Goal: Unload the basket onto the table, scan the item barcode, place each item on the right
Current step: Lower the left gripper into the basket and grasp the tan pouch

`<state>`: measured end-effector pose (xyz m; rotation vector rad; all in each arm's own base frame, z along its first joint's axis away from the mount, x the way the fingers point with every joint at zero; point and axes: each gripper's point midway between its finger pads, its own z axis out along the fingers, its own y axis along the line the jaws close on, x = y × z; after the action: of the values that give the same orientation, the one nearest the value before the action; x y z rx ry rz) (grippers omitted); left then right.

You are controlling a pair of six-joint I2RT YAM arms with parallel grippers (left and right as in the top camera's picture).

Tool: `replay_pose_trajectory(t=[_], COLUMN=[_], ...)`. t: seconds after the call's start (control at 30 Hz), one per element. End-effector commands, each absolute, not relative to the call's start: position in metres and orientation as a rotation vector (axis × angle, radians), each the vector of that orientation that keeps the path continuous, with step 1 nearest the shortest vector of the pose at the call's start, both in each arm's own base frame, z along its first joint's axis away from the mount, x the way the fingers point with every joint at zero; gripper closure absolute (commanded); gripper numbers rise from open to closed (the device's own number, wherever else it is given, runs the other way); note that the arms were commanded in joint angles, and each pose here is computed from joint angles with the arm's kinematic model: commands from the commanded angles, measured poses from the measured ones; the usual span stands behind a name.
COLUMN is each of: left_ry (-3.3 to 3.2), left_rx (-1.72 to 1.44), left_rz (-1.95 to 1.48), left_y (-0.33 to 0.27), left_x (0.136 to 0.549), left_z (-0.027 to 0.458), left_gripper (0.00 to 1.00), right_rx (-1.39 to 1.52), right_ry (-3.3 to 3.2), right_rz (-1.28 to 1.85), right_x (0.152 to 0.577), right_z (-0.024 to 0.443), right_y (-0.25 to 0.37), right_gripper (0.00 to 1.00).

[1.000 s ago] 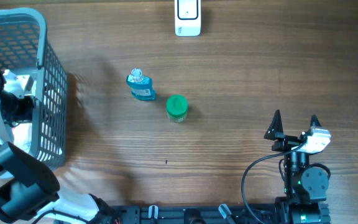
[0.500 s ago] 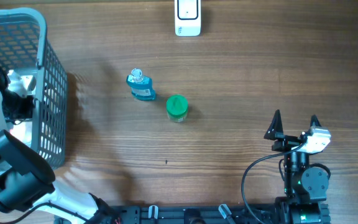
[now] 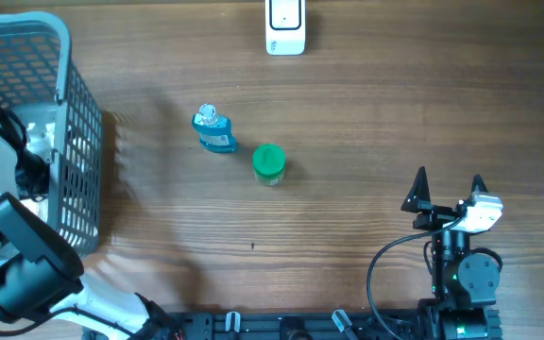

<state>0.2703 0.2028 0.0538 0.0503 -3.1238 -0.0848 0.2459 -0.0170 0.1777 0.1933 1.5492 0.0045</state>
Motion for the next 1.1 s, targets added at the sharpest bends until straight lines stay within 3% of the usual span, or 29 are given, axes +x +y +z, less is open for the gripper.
replay_pose_trajectory(t=[0.0, 0.13, 0.3, 0.33, 0.4, 0.43, 0.53, 1.07], left_ry=[-3.098, -3.094, -3.095, -3.095, -3.095, -3.095, -3.095, -3.146], left_rx=[0.061, 0.096, 0.096, 0.096, 0.096, 0.096, 0.096, 0.401], left_rz=[-0.102, -0.103, -0.103, -0.103, -0.103, -0.103, -0.103, -0.071], left_y=[0.204, 0.204, 0.204, 0.204, 0.204, 0.204, 0.204, 0.202], left_x=[0.266, 0.265, 0.265, 0.265, 0.265, 0.265, 0.266, 0.279], left_z=[0.049, 0.049, 0.049, 0.049, 0.049, 0.049, 0.050, 0.068], left_gripper=[0.00, 0.02, 0.17, 0.28, 0.65, 0.77, 0.96, 0.96], right_rx=[0.170, 0.170, 0.170, 0.170, 0.170, 0.170, 0.170, 0.170], right_ry=[1.544, 1.544, 1.544, 1.544, 1.544, 1.544, 1.544, 1.544], right_rz=[0.002, 0.001, 0.001, 0.001, 0.002, 0.001, 0.001, 0.001], right_x=[0.246, 0.246, 0.246, 0.246, 0.246, 0.246, 0.246, 0.246], right_z=[0.179, 0.179, 0.179, 0.179, 0.179, 0.179, 0.179, 0.179], right_y=[-0.015, -0.015, -0.015, -0.015, -0.015, -0.015, -0.015, -0.015], right_gripper=[0.00, 0.00, 0.00, 0.00, 0.00, 0.00, 0.00, 0.00])
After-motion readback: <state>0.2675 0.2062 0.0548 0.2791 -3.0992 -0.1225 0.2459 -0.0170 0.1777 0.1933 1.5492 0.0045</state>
